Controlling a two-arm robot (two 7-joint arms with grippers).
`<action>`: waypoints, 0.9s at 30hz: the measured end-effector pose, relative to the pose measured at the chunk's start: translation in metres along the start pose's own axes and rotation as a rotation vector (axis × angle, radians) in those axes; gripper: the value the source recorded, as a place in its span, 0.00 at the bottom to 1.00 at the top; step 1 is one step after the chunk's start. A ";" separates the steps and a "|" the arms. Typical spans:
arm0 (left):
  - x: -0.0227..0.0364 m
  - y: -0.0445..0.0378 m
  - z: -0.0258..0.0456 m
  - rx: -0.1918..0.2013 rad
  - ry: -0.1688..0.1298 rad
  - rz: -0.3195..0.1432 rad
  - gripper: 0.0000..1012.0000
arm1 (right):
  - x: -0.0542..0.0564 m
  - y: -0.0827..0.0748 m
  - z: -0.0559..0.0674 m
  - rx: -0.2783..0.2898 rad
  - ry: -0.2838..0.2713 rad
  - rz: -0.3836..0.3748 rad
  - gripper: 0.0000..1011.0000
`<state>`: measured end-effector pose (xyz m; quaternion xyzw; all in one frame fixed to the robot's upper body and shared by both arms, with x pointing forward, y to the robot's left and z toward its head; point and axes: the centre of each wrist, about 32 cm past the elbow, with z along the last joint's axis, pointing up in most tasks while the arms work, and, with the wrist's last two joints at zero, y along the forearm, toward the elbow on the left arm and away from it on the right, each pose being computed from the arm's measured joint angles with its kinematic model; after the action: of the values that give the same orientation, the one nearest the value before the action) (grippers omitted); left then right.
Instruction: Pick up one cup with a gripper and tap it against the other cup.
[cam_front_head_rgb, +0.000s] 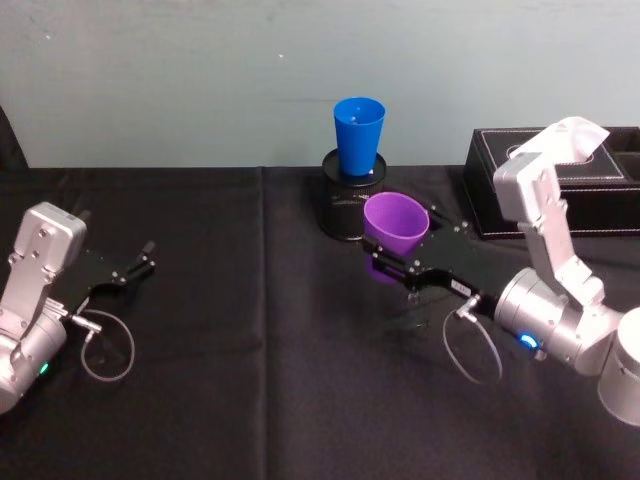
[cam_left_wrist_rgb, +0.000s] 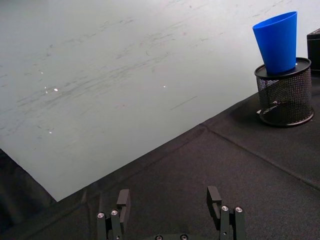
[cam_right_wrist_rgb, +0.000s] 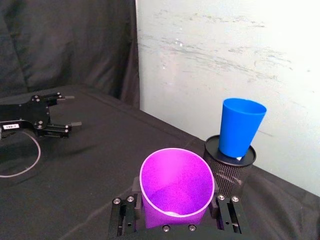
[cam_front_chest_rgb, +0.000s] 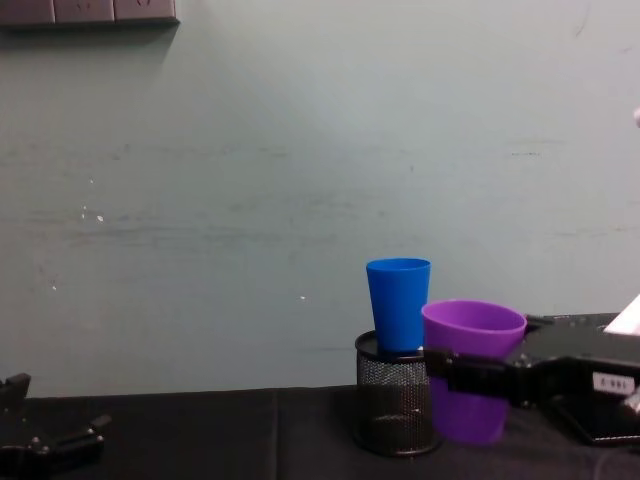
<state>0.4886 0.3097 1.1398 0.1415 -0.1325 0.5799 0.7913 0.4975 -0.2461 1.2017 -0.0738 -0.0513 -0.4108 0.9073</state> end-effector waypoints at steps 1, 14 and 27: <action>0.0000 0.0000 0.0000 0.000 0.000 0.000 0.99 | 0.001 -0.001 0.005 -0.003 -0.007 0.003 0.73; 0.0000 0.0000 0.0000 0.000 0.000 0.000 0.99 | 0.002 -0.001 0.009 -0.016 -0.012 0.004 0.73; 0.0000 0.0000 0.0000 0.000 0.000 0.000 0.99 | 0.002 -0.001 0.007 -0.014 -0.010 0.005 0.73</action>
<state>0.4886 0.3097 1.1398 0.1415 -0.1325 0.5799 0.7913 0.4981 -0.2467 1.2092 -0.0824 -0.0530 -0.4085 0.9075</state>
